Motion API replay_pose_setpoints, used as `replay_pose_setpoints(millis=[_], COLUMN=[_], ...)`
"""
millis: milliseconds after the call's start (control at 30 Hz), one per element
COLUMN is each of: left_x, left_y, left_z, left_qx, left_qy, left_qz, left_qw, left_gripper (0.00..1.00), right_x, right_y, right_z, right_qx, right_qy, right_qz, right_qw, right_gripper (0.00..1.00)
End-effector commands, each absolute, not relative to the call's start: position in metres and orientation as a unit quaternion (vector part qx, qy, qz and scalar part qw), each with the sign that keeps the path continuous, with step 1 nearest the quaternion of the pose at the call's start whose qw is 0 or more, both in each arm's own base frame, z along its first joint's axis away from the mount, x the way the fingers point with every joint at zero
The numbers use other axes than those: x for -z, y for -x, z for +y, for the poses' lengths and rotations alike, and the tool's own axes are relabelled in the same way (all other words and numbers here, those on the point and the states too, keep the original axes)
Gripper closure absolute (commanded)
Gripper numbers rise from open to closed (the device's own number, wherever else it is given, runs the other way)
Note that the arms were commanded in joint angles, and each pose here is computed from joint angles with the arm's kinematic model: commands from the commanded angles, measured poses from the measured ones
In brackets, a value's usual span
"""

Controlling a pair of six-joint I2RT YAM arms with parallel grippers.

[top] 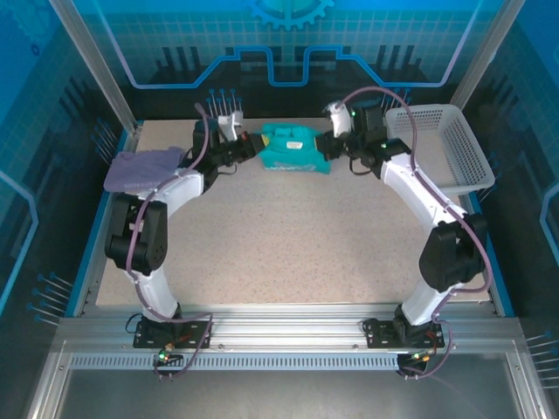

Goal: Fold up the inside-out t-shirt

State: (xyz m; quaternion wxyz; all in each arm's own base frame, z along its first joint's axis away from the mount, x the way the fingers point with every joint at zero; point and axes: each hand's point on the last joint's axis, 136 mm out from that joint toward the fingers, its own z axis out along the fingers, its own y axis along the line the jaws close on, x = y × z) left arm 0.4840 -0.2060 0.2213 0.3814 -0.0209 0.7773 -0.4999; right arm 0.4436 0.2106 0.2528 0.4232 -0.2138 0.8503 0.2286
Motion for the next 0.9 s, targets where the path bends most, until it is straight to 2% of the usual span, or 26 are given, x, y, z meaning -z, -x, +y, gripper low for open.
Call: replay_pose_setpoints(millis=[0,167,333,600,867], left_x=[-0.215,-0.173,-0.14,-0.107,-0.083], left_y=[-0.447,-0.365,-0.326,-0.345,-0.388], left_z=[-0.21,-0.227,-0.232,-0.228,-0.223], left_qx=[0.516,0.512,0.487,0.429,0.392], left_qy=[0.017,0.012,0.031,0.047,0.051], left_qz=[0.763,0.788,0.819,0.856,0.872], left_qw=[0.389,0.342,0.303,0.286,0.29], left_gripper=[1.0,1.0,1.0,0.98,0.92], right_x=[-0.241,-0.207,-0.177,-0.139,-0.105], right_y=[-0.402,-0.345,-0.317,-0.34,-0.384], right_z=[0.223,0.22,0.214,0.199,0.202], right_qx=[-0.247,-0.269,-0.283,-0.229,-0.193], right_qy=[0.252,0.238,0.215,0.189,0.193], right_qz=[0.841,0.863,0.881,0.916,0.932], right_qw=[0.41,0.355,0.312,0.271,0.239], right_gripper=[0.99,0.98,0.98,0.97,0.94])
